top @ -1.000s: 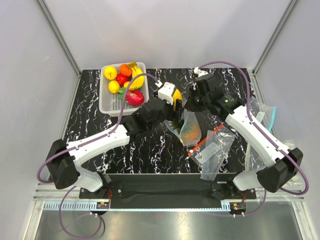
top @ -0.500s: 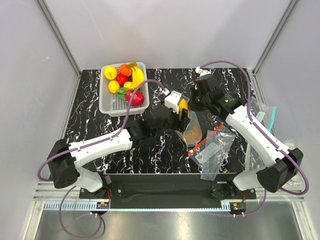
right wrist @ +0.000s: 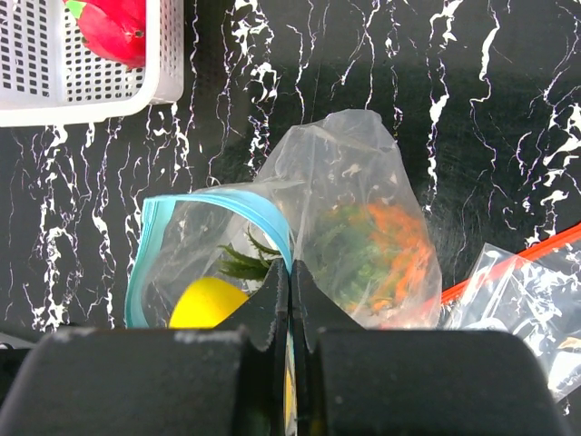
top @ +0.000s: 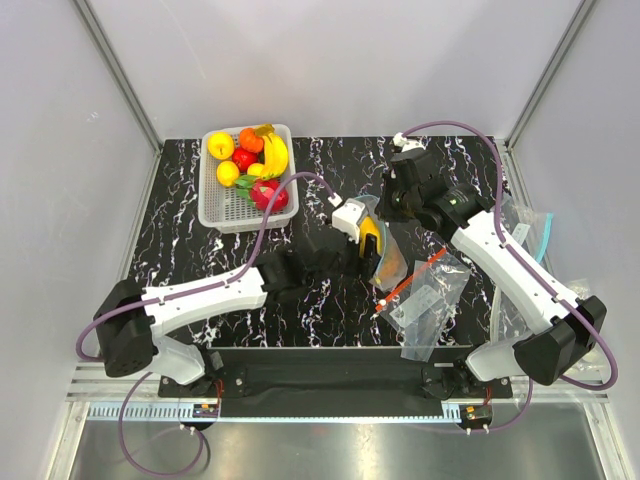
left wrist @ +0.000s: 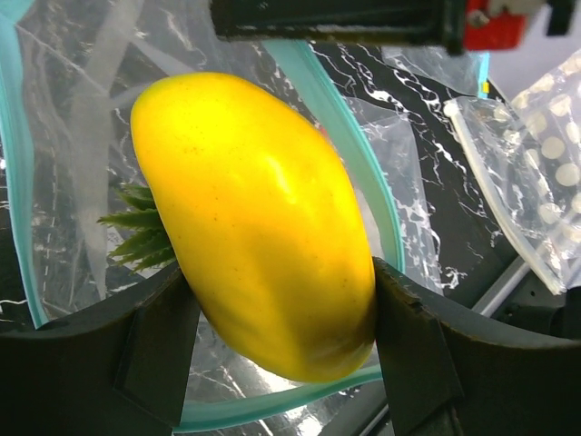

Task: Place the food in the zip-top bag and seal the zipper
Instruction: Place the fake fruit in the zipper food storage bag.

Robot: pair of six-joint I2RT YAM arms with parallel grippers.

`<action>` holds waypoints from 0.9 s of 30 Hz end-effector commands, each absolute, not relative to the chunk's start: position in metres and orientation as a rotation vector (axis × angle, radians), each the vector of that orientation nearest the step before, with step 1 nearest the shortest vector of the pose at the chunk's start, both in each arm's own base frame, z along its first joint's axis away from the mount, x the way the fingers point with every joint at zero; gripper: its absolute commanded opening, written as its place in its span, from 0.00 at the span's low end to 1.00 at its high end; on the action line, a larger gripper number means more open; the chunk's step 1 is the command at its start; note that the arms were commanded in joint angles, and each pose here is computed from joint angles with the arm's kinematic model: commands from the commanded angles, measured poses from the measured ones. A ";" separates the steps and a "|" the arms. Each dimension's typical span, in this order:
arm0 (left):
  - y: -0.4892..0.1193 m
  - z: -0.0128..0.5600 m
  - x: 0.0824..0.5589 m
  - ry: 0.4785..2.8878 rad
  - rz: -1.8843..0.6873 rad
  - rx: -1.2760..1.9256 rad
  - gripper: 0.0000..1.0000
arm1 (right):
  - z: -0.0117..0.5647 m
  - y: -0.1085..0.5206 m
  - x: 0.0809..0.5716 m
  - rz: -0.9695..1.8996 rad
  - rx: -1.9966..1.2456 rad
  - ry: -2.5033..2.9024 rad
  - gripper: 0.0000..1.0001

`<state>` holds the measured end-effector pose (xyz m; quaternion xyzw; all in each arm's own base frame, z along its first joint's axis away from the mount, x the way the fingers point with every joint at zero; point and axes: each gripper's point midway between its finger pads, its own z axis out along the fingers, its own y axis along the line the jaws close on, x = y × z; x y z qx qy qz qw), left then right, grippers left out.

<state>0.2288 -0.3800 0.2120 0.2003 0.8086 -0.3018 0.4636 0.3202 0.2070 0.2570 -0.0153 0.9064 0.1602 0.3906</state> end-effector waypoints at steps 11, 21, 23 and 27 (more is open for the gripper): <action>-0.377 0.237 0.228 1.921 -0.765 0.446 0.54 | 0.286 0.203 0.325 0.429 0.014 2.213 0.00; -0.300 0.295 0.273 1.858 -0.692 0.277 0.54 | 0.278 0.199 0.324 0.415 0.020 2.224 0.00; -0.282 0.297 0.274 1.840 -0.726 0.245 0.56 | 0.278 0.199 0.324 0.418 0.019 2.225 0.00; -0.280 0.297 0.273 1.827 -0.809 0.284 0.56 | 0.276 0.198 0.324 0.413 0.016 2.228 0.00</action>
